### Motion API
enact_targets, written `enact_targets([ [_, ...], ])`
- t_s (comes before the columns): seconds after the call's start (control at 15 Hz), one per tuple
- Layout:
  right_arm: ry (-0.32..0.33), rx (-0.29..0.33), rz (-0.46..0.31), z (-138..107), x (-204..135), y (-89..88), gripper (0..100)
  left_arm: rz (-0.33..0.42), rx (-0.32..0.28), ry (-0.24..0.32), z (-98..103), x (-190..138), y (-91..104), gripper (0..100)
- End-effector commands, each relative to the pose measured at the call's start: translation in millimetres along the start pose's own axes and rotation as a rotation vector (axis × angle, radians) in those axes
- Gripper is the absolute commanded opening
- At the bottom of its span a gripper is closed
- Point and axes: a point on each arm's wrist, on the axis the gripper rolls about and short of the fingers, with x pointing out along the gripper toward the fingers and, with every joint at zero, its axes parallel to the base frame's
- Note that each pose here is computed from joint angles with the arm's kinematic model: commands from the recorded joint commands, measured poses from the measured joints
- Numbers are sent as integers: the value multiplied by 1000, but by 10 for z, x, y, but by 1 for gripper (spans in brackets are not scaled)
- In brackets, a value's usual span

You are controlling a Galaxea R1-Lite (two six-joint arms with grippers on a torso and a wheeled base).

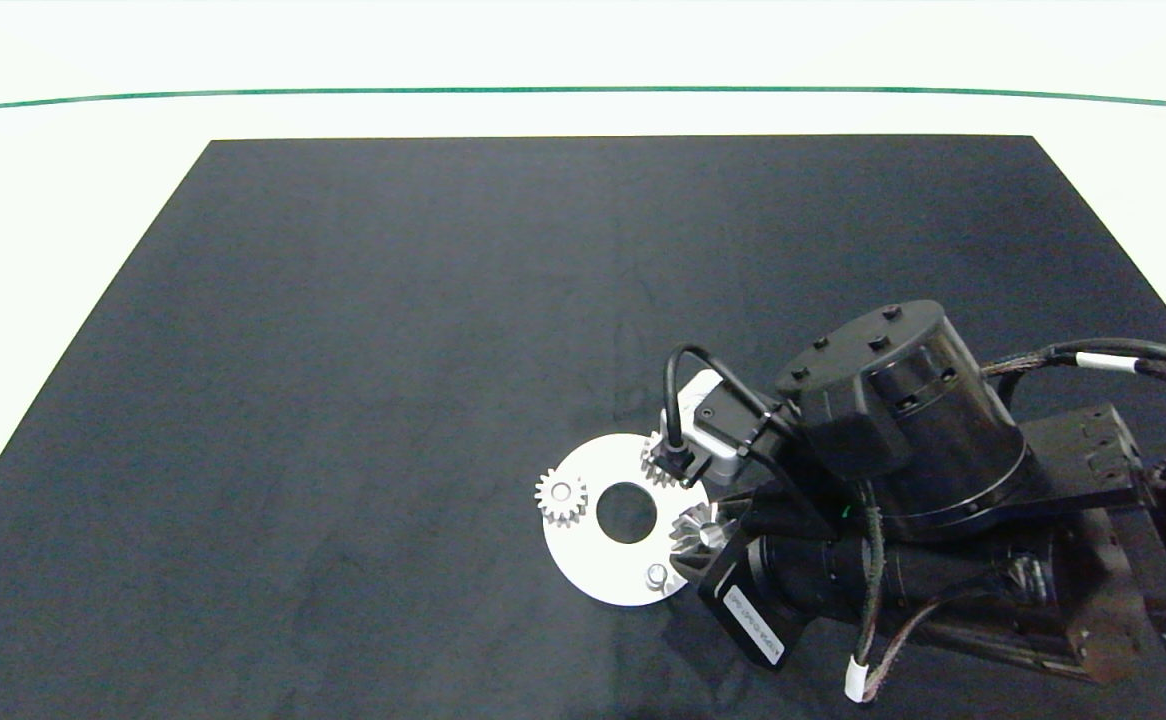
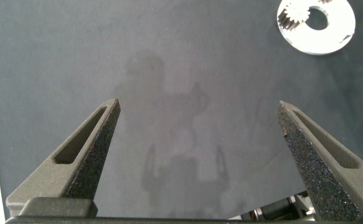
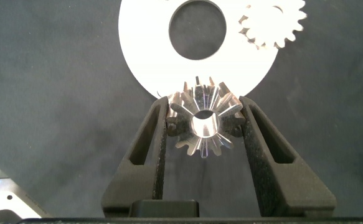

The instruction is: Remove an incorrectly installed larger gear and replace it with the correct smaller gear

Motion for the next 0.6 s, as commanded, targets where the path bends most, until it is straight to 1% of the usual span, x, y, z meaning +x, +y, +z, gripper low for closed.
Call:
enact_targets([
  [0.07, 36, -30, 7, 16, 158, 120, 25, -2, 1, 3, -7, -2, -1, 100],
  [0.2, 45, -37, 15, 16, 201, 168, 25, -1, 1, 0, -5, -7, 0, 100],
  [0.6, 70, -48, 21, -7, 293, 219, 25, -2, 1, 4, -11, 1, -1, 100],
])
